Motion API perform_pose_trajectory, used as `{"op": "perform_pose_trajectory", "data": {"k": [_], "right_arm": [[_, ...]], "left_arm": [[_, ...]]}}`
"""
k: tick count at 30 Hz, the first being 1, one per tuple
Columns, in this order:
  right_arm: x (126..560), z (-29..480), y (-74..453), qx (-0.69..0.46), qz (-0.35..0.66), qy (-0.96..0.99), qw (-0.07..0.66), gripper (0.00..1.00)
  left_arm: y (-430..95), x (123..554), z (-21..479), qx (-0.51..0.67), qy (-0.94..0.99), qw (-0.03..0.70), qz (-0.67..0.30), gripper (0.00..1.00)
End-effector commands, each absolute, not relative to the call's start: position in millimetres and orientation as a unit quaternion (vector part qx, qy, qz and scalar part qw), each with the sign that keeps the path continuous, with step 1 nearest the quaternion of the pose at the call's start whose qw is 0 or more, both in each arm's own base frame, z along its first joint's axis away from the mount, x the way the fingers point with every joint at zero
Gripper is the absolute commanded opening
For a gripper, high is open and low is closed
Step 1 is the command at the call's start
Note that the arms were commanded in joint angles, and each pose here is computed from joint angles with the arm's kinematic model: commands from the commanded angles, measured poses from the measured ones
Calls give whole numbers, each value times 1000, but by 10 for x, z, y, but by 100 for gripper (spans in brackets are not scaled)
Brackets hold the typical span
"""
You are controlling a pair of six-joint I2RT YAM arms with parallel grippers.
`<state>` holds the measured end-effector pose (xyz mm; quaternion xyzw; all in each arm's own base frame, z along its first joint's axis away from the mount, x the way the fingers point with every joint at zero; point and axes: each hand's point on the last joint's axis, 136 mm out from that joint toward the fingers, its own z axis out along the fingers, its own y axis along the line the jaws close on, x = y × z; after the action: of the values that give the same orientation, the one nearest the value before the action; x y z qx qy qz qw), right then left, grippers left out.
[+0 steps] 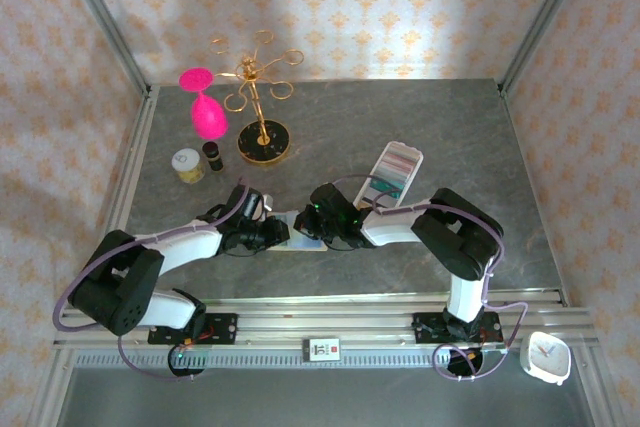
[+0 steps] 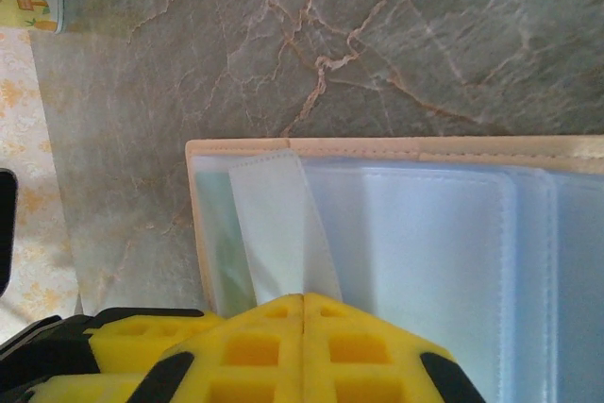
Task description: Put the credit cards into the card holder
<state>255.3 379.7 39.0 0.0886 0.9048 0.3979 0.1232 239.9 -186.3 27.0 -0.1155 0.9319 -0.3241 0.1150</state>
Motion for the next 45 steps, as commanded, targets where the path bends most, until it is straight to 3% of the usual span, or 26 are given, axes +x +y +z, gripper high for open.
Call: {"op": "perform_pose_trajectory", "data": {"k": [1,5,11,20,27,32,40,45], "right_arm": [[2538,509,3827,88,414,897,129,4],[2562,582,3770,93,410,896,144,5],[2581,659,3628,112,400,894,166,18],[2524,577,3691,109,410,894,142,28],[2567,639,3906,88,432,888,129,28],[2598,675,4009,82,445,883,124,28],[2637,702,4156,84,468,873,112,28],[2669,679,4275,87,482,867,99,30]], "left_arm": [[-1855,2430,265,-108,932,122,-325,20],[-1817,2390,224,-107,934,121,-318,18],[-1779,2334,172,-107,937,117,-310,16],[-1770,2337,187,-106,937,120,-309,16],[-1774,2339,219,-106,936,123,-311,17],[-1767,2352,288,-110,934,131,-313,21],[-1495,2350,398,-142,940,172,-259,36],[-1263,2371,550,-170,935,219,-220,38]]}}
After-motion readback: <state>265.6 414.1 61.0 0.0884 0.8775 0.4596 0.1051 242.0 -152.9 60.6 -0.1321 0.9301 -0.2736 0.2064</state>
